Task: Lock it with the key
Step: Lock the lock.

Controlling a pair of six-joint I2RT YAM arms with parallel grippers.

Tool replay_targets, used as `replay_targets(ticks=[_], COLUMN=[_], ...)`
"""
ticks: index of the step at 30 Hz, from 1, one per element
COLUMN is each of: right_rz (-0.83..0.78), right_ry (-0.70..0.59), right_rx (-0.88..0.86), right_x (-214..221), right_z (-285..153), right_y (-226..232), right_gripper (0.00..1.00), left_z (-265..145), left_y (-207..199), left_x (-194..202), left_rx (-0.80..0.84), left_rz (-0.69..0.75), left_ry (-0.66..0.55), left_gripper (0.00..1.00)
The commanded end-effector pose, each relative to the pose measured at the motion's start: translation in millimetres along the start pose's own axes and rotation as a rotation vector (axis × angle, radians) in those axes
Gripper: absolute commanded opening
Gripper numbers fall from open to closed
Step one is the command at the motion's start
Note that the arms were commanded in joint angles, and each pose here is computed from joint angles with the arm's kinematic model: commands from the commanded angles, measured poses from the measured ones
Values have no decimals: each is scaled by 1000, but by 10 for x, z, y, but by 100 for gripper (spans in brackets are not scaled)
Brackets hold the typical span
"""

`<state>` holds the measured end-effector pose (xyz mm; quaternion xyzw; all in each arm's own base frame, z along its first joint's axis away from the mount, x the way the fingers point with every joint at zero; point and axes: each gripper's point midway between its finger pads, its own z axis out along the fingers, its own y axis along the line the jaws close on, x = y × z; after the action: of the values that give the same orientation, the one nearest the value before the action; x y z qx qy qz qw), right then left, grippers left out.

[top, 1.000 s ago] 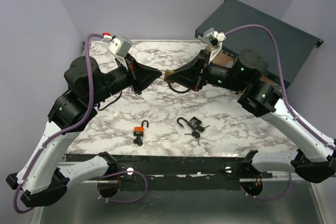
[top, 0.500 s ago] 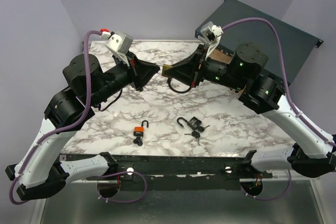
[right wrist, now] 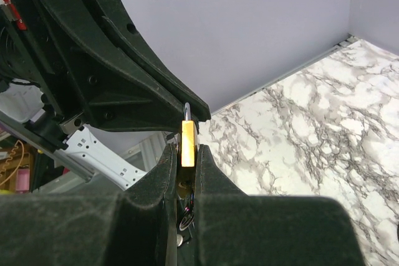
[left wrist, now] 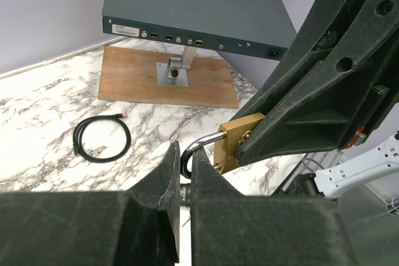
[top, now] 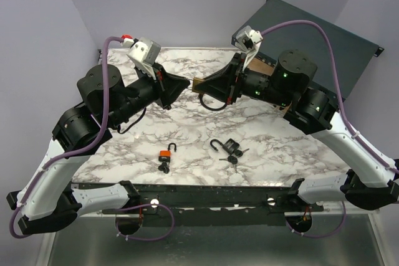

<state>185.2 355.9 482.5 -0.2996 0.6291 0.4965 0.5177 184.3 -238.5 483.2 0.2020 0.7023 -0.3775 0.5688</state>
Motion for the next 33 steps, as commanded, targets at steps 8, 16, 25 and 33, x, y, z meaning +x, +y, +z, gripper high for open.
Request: replay_targets(ticks=[8, 16, 25, 33], right_rz=[-15, -25, -37, -36], right_ry=[120, 130, 149, 164], right_rx=[78, 92, 111, 105], right_x=[610, 648, 722, 792], right_z=[533, 550, 551, 611], right_y=[-346, -391, -448, -443], right_gripper=[1, 1, 1, 1], left_z=[8, -73, -175, -219], left_y=[-1067, -1186, -1293, -1430], left_x=[331, 345, 334, 328], left_rx=[514, 588, 663, 733], left_rz=[-88, -83, -84, -97], left_ry=[180, 204, 207, 220], left_gripper=[0, 0, 0, 0])
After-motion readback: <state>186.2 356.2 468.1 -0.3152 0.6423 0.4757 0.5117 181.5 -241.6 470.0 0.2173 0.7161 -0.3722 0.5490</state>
